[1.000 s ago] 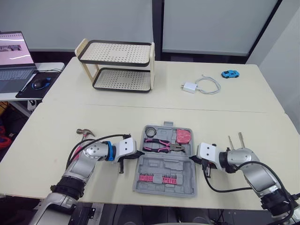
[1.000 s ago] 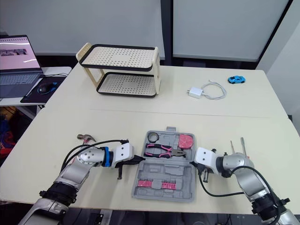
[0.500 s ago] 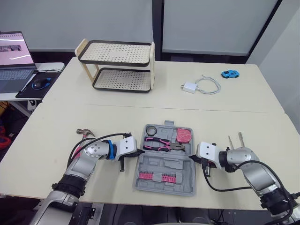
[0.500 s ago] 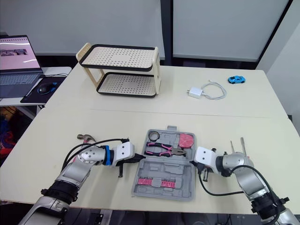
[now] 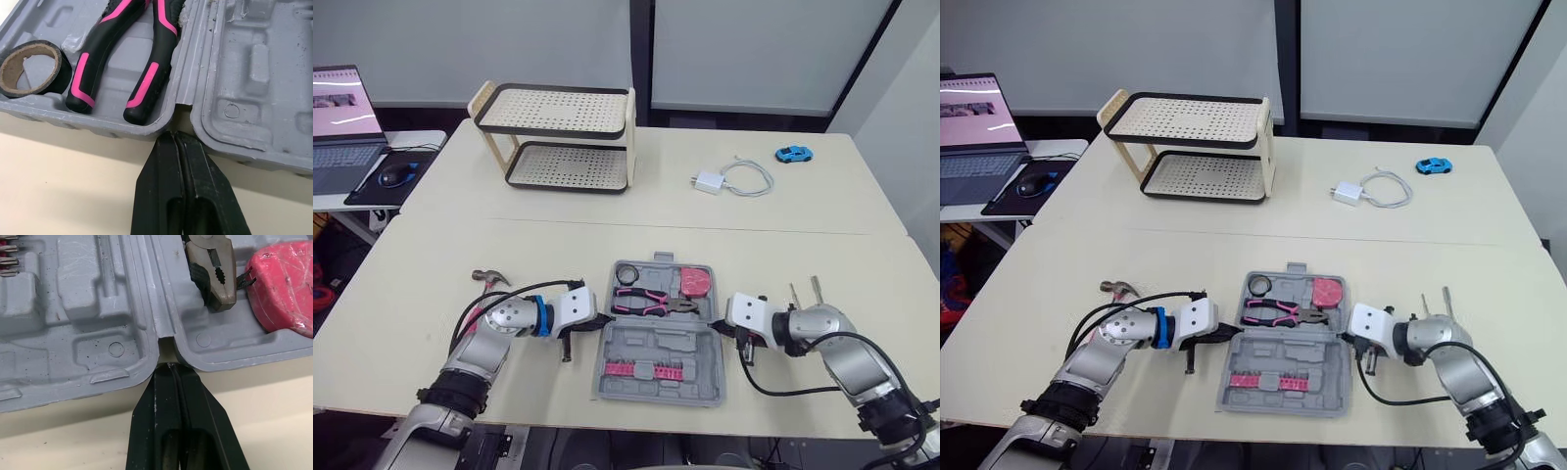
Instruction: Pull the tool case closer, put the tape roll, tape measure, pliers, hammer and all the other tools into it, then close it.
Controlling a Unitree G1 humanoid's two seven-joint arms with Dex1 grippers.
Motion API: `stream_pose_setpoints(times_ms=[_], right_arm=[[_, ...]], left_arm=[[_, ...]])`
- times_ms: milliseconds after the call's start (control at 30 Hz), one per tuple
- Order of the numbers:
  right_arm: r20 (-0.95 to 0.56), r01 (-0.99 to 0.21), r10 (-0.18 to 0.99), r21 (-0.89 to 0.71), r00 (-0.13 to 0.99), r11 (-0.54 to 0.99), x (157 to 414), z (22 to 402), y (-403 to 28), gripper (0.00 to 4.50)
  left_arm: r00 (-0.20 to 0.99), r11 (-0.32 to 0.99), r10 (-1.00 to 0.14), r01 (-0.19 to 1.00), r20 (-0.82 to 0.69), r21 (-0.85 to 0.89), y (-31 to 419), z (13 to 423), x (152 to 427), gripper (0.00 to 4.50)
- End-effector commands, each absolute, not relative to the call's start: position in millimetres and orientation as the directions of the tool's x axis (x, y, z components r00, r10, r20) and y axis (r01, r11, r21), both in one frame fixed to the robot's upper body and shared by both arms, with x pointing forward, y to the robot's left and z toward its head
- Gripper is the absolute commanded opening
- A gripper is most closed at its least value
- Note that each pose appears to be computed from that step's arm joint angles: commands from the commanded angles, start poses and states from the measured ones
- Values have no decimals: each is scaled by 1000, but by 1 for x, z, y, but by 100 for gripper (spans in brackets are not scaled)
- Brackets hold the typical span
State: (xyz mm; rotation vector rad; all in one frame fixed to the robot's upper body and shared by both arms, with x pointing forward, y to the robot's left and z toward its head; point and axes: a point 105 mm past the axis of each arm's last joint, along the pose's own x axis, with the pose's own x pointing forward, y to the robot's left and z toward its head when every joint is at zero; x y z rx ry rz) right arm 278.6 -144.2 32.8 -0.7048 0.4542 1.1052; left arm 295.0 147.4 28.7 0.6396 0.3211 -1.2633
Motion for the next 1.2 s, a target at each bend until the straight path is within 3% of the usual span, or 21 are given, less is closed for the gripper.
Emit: stream_pose_setpoints(times_ms=[33, 300, 500, 633, 833, 1033, 1200], right_arm=[[-623, -895, 644, -338, 444, 291, 280, 52, -158, 0], [-557, -847, 644, -419, 525, 328, 262, 86, -179, 0], [-528, -774, 567, -424, 633, 470, 246, 118, -219, 0], [-559, -698, 448, -389, 697, 601, 226, 139, -267, 0], [-627, -653, 353, -344, 695, 675, 195, 147, -308, 118], [-677, -616, 300, -287, 672, 734, 169, 142, -334, 240], [-694, -601, 278, -275, 664, 751, 164, 135, -343, 343]], left_arm=[[305, 179, -773, 946, -557, 270, 159, 36, 293, 2], [394, 326, -780, 919, -485, 222, 200, 76, 285, 2], [558, 536, -690, 822, -461, 194, 259, 111, 275, 2], [682, 729, -538, 671, -495, 133, 327, 120, 253, 81], [720, 863, -388, 503, -576, 48, 384, 105, 213, 270], [736, 919, -310, 395, -601, 10, 405, 92, 187, 448], [746, 933, -297, 359, -597, -15, 405, 85, 183, 450]])
